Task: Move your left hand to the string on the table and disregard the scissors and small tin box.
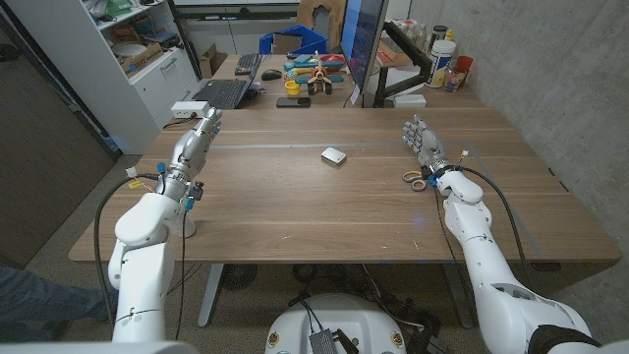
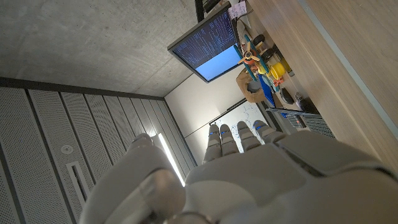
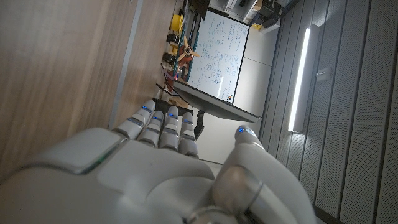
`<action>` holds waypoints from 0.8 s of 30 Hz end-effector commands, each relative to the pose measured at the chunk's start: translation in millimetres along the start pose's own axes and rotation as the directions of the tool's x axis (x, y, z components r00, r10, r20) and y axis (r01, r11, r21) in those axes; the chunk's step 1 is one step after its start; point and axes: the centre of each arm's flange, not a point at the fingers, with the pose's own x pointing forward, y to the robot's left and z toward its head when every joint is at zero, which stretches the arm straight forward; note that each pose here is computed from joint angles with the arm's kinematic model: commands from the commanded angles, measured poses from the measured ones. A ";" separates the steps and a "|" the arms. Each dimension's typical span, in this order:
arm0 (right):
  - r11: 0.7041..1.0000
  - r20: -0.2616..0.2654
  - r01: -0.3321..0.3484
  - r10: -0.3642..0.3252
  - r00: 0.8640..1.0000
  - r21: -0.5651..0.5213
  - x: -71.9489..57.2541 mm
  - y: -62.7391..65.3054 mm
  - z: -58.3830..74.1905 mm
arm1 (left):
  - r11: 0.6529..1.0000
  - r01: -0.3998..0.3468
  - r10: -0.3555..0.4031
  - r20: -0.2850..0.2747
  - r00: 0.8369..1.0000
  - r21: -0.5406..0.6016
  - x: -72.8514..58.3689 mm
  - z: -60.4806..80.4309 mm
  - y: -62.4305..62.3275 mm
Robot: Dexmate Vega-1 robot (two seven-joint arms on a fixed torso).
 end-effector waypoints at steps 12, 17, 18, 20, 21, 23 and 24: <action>1.000 0.022 -0.007 0.007 1.000 -0.005 0.3 1.2 6.5 | 0.998 0.021 -0.019 -0.022 1.000 0.065 -11.9 8.1 2.0; 1.000 0.026 -0.009 0.009 1.000 -0.004 -0.5 2.1 7.0 | 0.996 0.025 -0.023 -0.024 0.999 0.089 -15.3 11.5 1.8; 1.000 0.026 -0.009 0.009 1.000 -0.005 -0.6 2.2 7.0 | 0.996 0.025 -0.023 -0.024 0.999 0.090 -15.8 11.9 1.7; 1.000 0.027 -0.010 0.010 1.000 -0.003 -0.7 2.2 7.0 | 0.995 0.026 -0.024 -0.022 0.999 0.094 -16.7 12.7 1.4; 1.000 0.027 -0.009 0.009 1.000 -0.004 -0.7 2.2 7.0 | 0.995 0.027 -0.025 -0.022 0.999 0.097 -17.1 13.1 1.4; 1.000 0.027 -0.010 0.010 1.000 -0.003 -0.8 2.3 7.1 | 0.994 0.029 -0.027 -0.023 0.999 0.103 -17.9 13.8 1.2; 1.000 0.027 -0.010 0.011 1.000 -0.003 -0.9 2.4 7.2 | 0.994 0.031 -0.029 -0.023 0.999 0.104 -18.4 14.2 1.1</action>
